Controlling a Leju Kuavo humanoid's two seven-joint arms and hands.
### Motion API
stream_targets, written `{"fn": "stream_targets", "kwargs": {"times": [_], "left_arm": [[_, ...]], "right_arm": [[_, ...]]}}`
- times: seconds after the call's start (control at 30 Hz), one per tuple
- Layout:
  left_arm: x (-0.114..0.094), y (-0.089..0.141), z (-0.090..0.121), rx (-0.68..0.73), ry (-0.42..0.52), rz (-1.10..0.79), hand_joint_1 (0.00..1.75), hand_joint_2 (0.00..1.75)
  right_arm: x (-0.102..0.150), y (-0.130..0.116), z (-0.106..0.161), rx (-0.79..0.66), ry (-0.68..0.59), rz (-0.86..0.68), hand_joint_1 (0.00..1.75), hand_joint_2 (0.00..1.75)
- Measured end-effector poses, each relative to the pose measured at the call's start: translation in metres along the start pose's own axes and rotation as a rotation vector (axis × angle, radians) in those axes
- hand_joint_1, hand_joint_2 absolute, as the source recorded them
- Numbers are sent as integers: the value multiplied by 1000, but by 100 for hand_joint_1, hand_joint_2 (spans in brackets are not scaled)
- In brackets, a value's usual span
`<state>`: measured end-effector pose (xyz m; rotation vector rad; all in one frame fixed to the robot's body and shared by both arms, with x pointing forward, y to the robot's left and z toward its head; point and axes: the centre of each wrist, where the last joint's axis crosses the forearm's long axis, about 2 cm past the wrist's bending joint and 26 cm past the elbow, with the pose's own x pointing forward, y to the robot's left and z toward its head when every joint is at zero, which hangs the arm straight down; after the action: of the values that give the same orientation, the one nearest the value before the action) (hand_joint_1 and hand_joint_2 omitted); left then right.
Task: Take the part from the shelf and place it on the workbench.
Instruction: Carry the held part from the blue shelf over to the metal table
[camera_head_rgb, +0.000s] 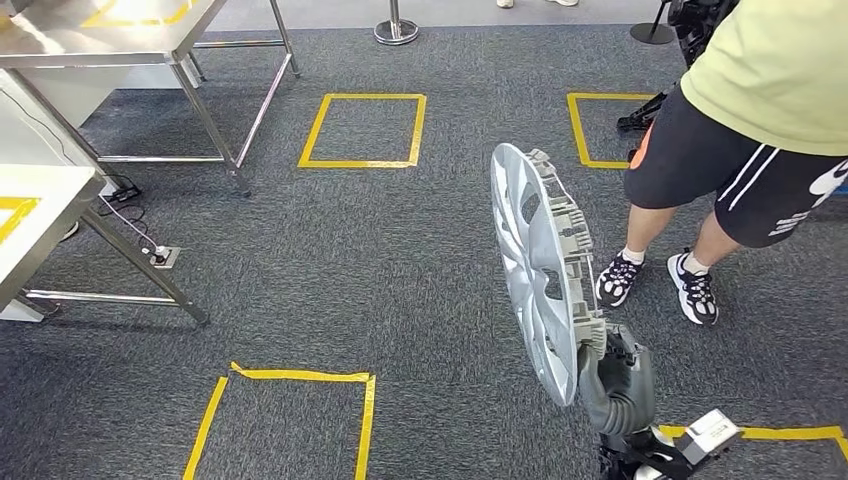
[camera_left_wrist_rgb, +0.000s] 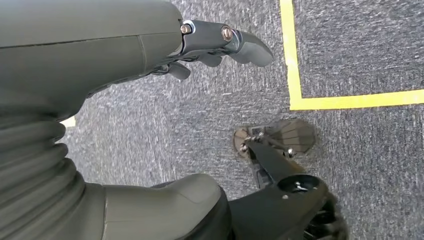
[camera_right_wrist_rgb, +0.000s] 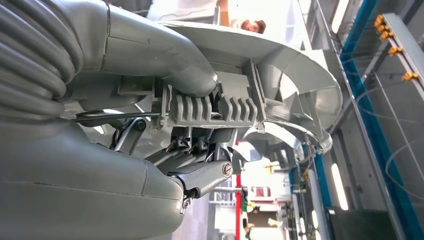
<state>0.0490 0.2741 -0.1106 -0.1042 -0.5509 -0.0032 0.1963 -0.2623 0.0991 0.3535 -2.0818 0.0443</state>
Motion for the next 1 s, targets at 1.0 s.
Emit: {"fn": "stream_targets", "kwargs": {"times": [1.0], "left_arm": [[-3,1,1,7,17,-11,0,175]], "right_arm": [[-1,-2,-9,5,-10,77,175,175]]}}
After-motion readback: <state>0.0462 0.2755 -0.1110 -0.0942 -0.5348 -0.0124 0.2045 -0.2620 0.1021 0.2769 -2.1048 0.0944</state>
